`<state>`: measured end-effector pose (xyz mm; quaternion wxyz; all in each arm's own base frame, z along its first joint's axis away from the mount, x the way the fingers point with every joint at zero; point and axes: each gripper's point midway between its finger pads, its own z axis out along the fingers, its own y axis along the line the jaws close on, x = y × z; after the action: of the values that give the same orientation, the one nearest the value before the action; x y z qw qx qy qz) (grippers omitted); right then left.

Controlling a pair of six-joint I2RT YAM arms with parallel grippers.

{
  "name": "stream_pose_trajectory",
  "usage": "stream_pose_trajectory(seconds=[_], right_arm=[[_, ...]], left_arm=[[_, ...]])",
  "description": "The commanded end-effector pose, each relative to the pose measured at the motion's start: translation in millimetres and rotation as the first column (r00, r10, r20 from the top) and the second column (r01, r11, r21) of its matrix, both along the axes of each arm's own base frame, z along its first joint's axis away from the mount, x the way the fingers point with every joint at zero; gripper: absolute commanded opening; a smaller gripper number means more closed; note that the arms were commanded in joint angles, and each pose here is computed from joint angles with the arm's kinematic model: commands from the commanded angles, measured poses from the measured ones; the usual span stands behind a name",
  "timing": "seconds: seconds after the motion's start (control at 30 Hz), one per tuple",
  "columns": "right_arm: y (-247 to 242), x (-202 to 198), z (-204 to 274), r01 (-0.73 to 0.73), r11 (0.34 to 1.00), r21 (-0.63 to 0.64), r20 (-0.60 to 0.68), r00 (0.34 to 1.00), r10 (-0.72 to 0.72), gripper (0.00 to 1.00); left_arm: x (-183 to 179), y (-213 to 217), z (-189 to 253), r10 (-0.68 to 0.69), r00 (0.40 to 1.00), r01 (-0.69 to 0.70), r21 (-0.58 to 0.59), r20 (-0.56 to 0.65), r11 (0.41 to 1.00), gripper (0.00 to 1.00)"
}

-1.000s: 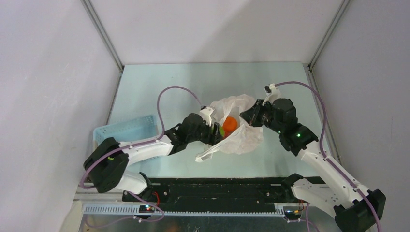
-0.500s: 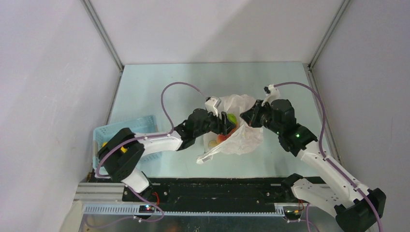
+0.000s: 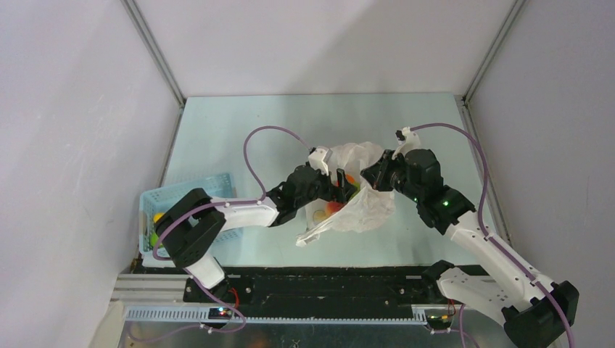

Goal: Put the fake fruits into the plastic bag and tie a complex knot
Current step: Pick up the fake fruit from the bin, then place the fake fruit in the plastic bag.

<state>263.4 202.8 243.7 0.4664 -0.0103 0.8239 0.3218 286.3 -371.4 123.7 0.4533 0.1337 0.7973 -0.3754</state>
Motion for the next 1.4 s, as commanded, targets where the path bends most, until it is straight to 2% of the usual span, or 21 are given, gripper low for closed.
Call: stream_pose_trajectory(seconds=[0.0, 0.2, 0.43, 0.63, 0.7, 0.83, 1.0, 1.2, 1.37], right_arm=[[-1.7, 2.2, 3.9, 0.016, 1.000, -0.002, 0.017, 1.000, -0.016, 0.00], [-3.0, 1.9, 3.9, 0.021, 1.000, -0.006, 0.019, 1.000, -0.021, 0.00], [-3.5, -0.3, 9.4, 0.016, 1.000, 0.004, 0.034, 0.999, -0.016, 0.00], [-1.0, -1.0, 9.6, 0.004, 1.000, 0.007, 0.034, 0.999, -0.004, 0.00], [0.3, -1.4, 9.4, -0.002, 1.000, 0.010, 0.032, 1.000, 0.001, 0.00], [1.8, -1.8, 11.3, -0.010, 1.000, 0.017, 0.036, 0.999, 0.010, 0.00], [3.5, -4.4, 8.9, -0.027, 1.000, 0.016, 0.025, 0.999, 0.027, 0.00], [4.3, -6.8, 10.8, -0.035, 0.999, 0.021, 0.027, 0.999, 0.034, 0.00], [0.7, -7.7, 10.3, -0.024, 1.000, 0.013, 0.027, 0.999, 0.023, 0.00]], left_arm=[[10.9, -6.4, 22.6, 0.022, 0.998, -0.020, -0.026, 0.061, 0.999, 0.98], [7.1, 0.9, 35.8, 0.015, 0.996, -0.014, -0.009, 0.093, 1.000, 0.99], [-13.2, 45.6, 49.6, -0.012, 0.991, -0.012, 0.173, 0.135, 0.985, 0.99], [-28.5, 88.6, 72.8, -0.008, 0.981, -0.048, 0.284, 0.192, 0.958, 0.99], [-32.9, 89.0, 86.3, -0.044, 0.977, -0.017, 0.279, 0.209, 0.960, 0.99], [-45.3, 68.1, 119.3, -0.189, 0.960, 0.140, 0.231, 0.206, 0.963, 1.00], [-44.9, 49.1, 134.8, -0.295, 0.932, 0.258, 0.188, 0.211, 0.948, 0.98], [-23.5, 32.9, 131.6, -0.308, 0.934, 0.280, 0.161, 0.183, 0.946, 0.80], [-15.4, 18.1, 129.0, -0.316, 0.930, 0.299, 0.112, 0.190, 0.948, 0.76]])
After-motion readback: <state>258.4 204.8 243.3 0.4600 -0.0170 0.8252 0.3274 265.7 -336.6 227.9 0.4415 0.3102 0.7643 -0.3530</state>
